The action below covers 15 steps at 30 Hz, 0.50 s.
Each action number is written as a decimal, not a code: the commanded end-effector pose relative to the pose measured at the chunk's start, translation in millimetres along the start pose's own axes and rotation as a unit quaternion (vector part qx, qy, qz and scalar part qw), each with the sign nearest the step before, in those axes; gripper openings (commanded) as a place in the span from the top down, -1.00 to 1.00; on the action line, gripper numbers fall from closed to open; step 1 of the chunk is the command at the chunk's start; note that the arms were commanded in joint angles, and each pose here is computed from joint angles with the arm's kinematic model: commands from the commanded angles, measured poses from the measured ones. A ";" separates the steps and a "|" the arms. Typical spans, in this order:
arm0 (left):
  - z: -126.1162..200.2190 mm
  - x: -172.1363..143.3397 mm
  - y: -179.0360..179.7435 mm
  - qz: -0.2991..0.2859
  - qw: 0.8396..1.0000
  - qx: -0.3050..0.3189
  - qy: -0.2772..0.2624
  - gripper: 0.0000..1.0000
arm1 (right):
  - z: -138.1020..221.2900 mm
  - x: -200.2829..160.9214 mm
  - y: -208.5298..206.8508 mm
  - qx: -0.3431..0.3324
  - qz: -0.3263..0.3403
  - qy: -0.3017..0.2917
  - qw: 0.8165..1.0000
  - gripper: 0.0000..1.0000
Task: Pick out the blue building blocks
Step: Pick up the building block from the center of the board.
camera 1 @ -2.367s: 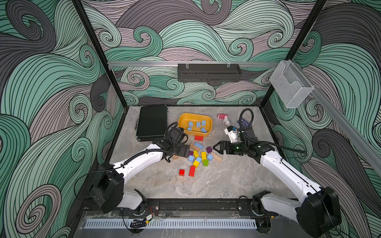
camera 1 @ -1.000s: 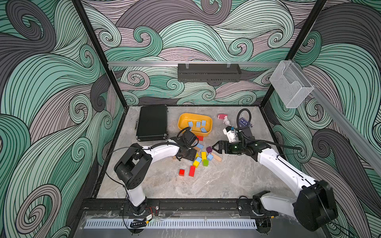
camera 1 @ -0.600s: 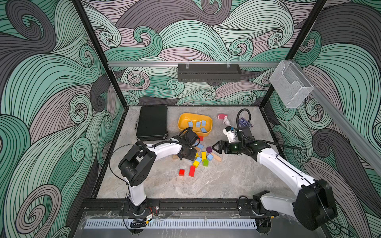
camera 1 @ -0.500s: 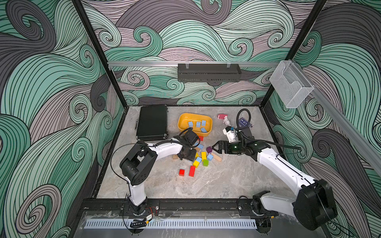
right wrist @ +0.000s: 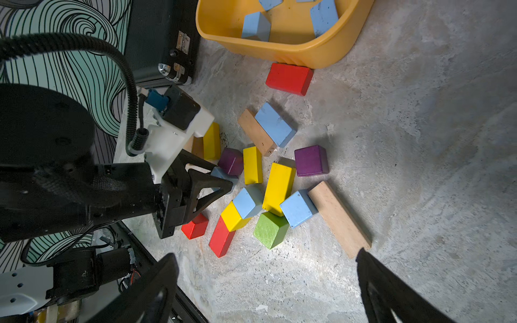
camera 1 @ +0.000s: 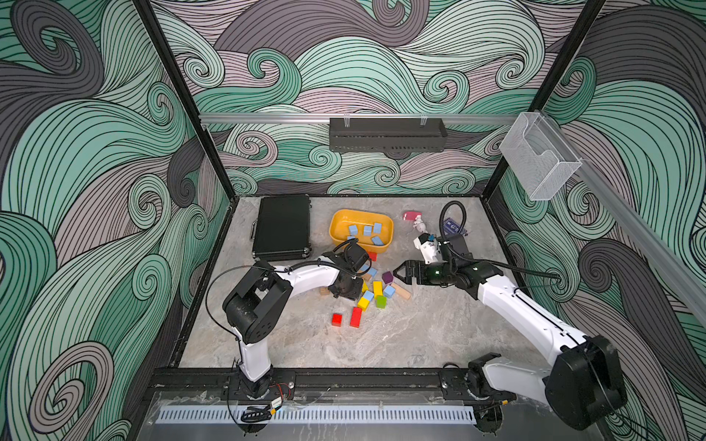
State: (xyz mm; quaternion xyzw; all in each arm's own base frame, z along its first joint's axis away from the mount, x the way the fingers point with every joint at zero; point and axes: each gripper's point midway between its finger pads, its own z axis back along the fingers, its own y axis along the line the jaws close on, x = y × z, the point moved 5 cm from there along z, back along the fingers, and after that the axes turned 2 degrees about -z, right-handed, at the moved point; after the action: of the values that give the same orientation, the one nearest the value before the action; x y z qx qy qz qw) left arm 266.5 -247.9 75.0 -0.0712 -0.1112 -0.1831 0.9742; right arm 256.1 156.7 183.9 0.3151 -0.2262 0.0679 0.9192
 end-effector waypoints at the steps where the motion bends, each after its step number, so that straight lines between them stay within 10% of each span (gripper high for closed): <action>1: 0.3 -2.8 -2.8 0.000 1.000 0.002 0.016 0.34 | 3.7 -1.5 2.5 -0.001 0.003 -0.005 1.000 -0.98; 15: 25.2 4.1 3.7 0.002 0.999 0.023 -0.022 1.00 | 15.1 2.2 9.1 0.003 0.016 -0.019 1.000 -0.98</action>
State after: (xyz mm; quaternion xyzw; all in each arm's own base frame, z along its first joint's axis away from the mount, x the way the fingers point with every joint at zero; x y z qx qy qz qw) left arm 266.2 -243.9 78.2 -0.0597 -0.1140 -0.1812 0.9750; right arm 252.9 155.3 192.2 0.3180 -0.2382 0.0706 0.9150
